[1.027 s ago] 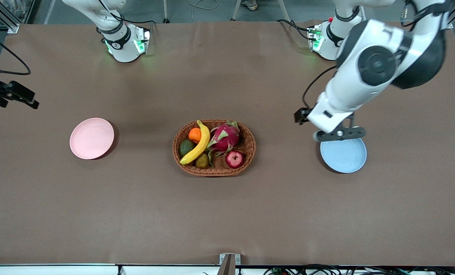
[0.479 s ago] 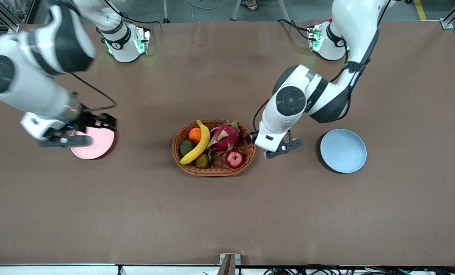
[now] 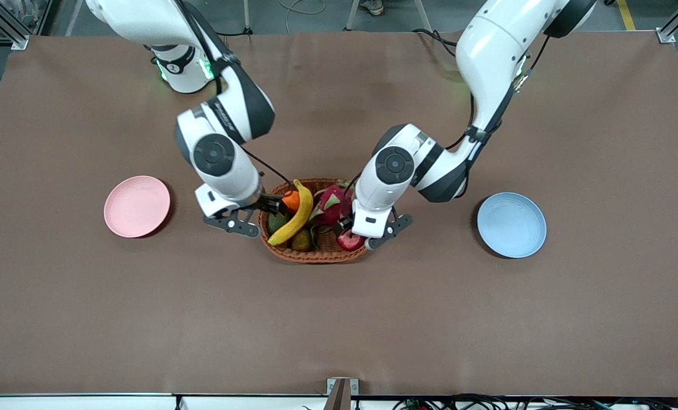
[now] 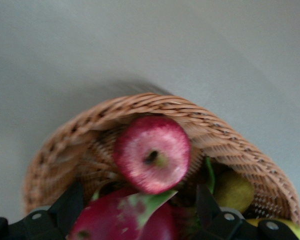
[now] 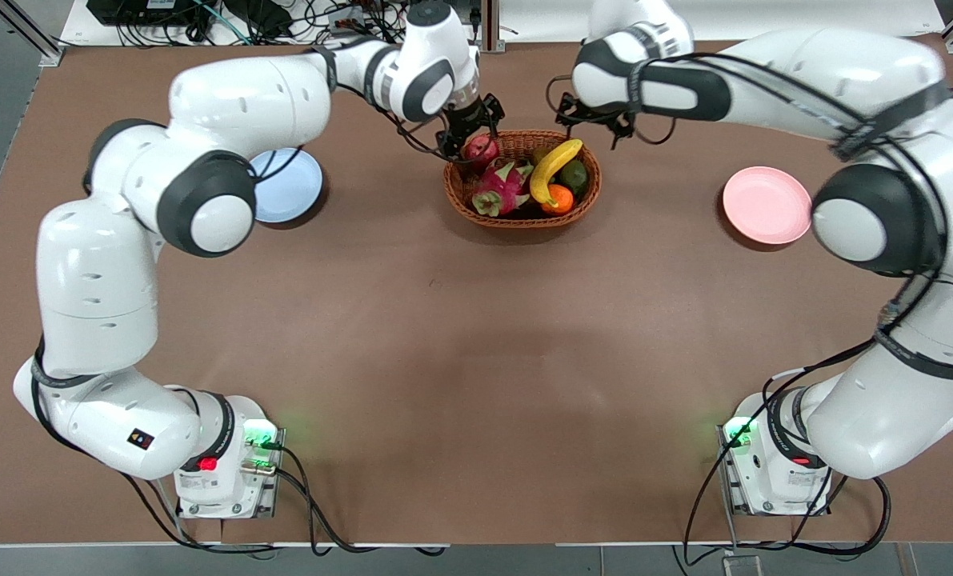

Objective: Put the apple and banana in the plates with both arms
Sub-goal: 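Grasp the banana with the right gripper while the left gripper grasps the apple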

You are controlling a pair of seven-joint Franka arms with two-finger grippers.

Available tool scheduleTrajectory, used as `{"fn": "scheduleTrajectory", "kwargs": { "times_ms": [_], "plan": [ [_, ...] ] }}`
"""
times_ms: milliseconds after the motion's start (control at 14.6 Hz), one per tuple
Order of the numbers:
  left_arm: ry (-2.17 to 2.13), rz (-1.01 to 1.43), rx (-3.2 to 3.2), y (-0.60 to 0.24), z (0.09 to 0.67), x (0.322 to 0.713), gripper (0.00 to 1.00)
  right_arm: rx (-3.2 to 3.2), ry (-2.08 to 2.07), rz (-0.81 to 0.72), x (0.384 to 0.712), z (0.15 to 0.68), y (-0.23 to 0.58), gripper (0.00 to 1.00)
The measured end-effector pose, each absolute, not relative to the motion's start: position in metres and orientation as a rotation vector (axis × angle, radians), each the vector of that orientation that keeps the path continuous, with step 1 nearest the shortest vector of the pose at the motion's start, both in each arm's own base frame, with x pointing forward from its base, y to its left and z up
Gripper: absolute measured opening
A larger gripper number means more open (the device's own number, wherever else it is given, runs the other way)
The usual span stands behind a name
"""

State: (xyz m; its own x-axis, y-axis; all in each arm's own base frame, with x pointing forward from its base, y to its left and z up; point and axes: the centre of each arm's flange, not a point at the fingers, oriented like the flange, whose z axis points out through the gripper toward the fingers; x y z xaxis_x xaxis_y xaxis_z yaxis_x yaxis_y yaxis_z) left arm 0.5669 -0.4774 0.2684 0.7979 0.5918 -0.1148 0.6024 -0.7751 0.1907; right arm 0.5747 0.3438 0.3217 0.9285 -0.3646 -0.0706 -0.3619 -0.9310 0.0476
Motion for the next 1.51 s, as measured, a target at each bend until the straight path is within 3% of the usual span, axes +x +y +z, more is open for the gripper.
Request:
{"fn": "scheduleTrajectory", "kwargs": {
  "times_ms": [479,753,822,959,1233,1370,1507],
  "plan": [
    [0.975,-0.062,2.726,-0.480,0.233,0.571,1.00,3.000,-0.858,-0.121,0.596,0.271,0.375,0.97],
    [0.969,-0.052,2.710,-0.484,0.219,0.570,1.00,3.014,-0.941,-0.205,0.595,0.260,0.379,0.85],
    [0.967,-0.054,2.713,-0.485,0.216,0.568,0.96,3.015,-0.950,-0.214,0.595,0.257,0.379,0.85],
    [0.963,-0.050,2.711,-0.487,0.215,0.568,0.77,3.011,-0.950,-0.222,0.594,0.250,0.380,0.81],
    [0.966,-0.042,2.715,-0.485,0.232,0.574,0.76,3.014,-0.953,-0.221,0.595,0.250,0.382,0.70],
    [0.977,-0.034,2.731,-0.478,0.261,0.582,0.76,3.017,-0.954,-0.217,0.596,0.251,0.382,0.58],
    [1.001,-0.013,2.738,-0.460,0.306,0.593,0.76,3.018,-0.954,-0.216,0.597,0.250,0.383,0.55]
  ]
}}
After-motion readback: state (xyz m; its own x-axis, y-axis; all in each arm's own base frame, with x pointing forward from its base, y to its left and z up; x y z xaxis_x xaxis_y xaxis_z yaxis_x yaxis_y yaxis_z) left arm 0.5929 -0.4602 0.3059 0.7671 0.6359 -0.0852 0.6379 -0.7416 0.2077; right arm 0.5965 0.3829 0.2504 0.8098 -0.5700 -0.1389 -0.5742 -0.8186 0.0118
